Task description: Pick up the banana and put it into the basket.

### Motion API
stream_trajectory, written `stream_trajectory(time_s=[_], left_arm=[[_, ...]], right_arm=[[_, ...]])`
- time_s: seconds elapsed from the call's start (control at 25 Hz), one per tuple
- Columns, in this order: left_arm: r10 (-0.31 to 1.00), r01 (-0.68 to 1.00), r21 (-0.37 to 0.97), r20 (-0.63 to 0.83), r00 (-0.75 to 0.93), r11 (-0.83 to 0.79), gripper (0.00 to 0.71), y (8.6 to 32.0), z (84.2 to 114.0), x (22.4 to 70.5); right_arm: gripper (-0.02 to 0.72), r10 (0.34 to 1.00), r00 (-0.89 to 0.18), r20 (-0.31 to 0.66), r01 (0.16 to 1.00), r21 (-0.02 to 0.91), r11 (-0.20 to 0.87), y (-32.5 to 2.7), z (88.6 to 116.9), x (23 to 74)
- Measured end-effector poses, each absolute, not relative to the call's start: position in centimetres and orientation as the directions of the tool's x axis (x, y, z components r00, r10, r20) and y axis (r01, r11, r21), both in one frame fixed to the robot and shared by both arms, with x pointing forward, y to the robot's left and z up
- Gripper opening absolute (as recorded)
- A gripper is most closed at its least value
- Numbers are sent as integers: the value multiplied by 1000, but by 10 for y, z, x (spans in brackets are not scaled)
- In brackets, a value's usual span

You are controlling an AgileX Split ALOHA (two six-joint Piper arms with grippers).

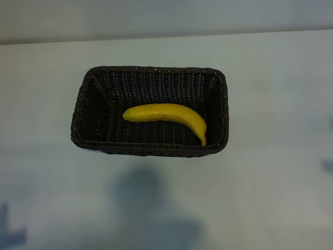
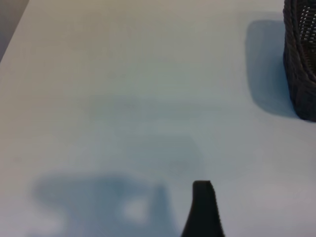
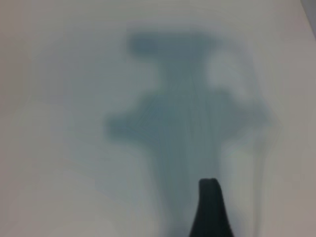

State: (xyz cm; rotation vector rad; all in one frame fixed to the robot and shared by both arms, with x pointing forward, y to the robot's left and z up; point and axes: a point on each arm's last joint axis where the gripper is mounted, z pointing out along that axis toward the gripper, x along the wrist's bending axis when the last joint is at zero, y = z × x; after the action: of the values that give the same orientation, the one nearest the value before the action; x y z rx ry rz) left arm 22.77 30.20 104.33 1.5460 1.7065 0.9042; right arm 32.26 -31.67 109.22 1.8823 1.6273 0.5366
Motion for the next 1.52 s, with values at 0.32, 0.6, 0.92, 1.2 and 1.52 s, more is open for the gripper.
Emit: stream_trajectory(time_s=[0.32,0.6,0.92,1.2,1.52], left_arm=[[996,543,837,-19,-88,64,578,302,1043,228],[996,543,837,-19,-88,64,578,302,1043,228],[996,543,837,-18,-87,62,578,302,1043,228],[996,543,837,-18,-87,62,578,302,1043,228],[996,543,837,-18,-87,62,578,302,1043,228]], right_arm=[[520,993,102,-55,651,759,-25,-305,1076,274],[520,994,92,-64,601,799,-4,-302,1048,252],[520,993,99,-66,494,870,8,-301,1047,235],[520,993,99,-63,490,872,6,-300,1046,234],[520,994,94,-54,489,872,1,-299,1046,234]])
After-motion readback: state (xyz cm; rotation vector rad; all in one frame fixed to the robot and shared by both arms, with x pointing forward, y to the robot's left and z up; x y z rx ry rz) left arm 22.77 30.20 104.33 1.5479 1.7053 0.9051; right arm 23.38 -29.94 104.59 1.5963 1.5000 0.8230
